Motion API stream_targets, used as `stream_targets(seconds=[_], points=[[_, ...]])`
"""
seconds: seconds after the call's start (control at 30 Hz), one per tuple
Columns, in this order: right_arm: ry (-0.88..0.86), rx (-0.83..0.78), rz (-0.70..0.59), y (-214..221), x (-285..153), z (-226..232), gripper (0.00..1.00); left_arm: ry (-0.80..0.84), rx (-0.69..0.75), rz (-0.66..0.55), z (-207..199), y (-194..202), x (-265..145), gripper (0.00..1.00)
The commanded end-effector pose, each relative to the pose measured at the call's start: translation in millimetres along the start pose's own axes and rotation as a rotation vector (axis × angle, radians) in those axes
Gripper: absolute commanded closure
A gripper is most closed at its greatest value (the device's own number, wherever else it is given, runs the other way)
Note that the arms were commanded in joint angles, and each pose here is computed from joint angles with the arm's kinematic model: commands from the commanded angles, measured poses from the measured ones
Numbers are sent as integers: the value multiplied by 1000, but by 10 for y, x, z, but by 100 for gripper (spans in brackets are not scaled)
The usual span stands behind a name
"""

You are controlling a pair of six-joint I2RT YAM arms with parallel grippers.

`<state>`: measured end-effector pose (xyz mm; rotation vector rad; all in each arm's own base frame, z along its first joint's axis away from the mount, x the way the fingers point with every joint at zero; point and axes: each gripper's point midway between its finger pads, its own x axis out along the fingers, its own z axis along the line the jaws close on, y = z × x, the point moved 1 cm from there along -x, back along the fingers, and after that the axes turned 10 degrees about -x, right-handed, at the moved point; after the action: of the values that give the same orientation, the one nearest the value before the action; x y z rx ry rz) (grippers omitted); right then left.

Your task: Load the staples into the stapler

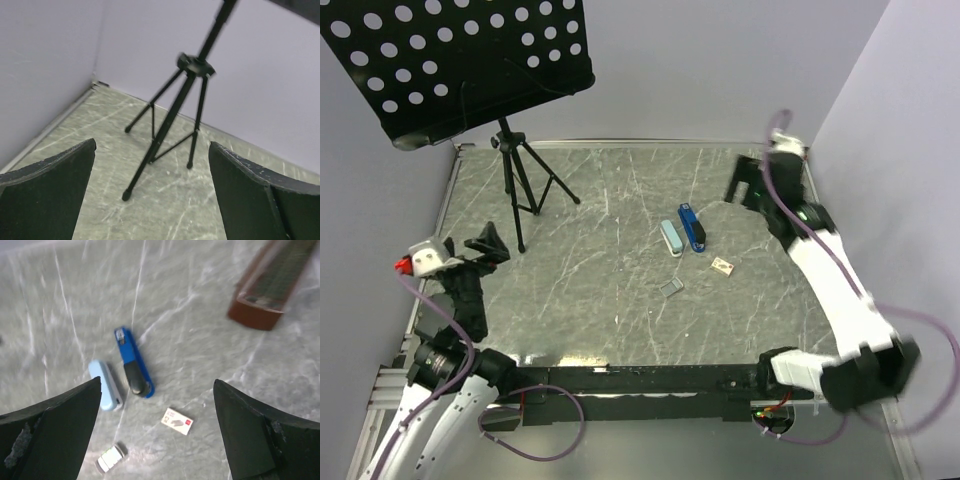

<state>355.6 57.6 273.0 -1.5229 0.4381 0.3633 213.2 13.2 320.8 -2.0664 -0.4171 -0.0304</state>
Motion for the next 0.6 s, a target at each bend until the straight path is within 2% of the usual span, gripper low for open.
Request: stream_targets(seconds=[0.0, 0.03, 0.07, 0.1, 0.17, 0.2, 0.27, 0.3, 0.37, 0.4, 0.57], points=[[81, 145, -152, 6, -381, -377, 0, -62, -92, -137, 137, -415, -111, 1], [97, 168, -240, -80, -641, -481, 0, -59, -102, -151, 146, -453, -135, 1], [120, 164, -261, 13, -673, -542, 0, -51, -123, -177, 165, -537, -188, 1], [117, 176, -339, -21, -900, -596, 0, -50, -136, -191, 178, -577, -213, 1], [119, 167, -379, 133, -982, -643, 0, -28, -163, -220, 178, -688, -284, 1], [111, 196, -479, 75, -1207, -691, 0, -21, -167, -230, 179, -722, -304, 1], [123, 218, -518, 261, -1234, -745, 0, -1, -172, -249, 179, -771, -347, 0], [117, 247, -621, 207, -1440, -795, 0, 4, -170, -253, 179, -785, -361, 1], [120, 216, -660, 340, -1454, -821, 0, 10, -174, -261, 179, -809, -375, 1], [112, 218, -732, 315, -1612, -848, 0, 9, -172, -261, 182, -806, -374, 1], [110, 166, -778, 433, -1741, -877, 0, 21, -202, -290, 220, -864, -450, 1]])
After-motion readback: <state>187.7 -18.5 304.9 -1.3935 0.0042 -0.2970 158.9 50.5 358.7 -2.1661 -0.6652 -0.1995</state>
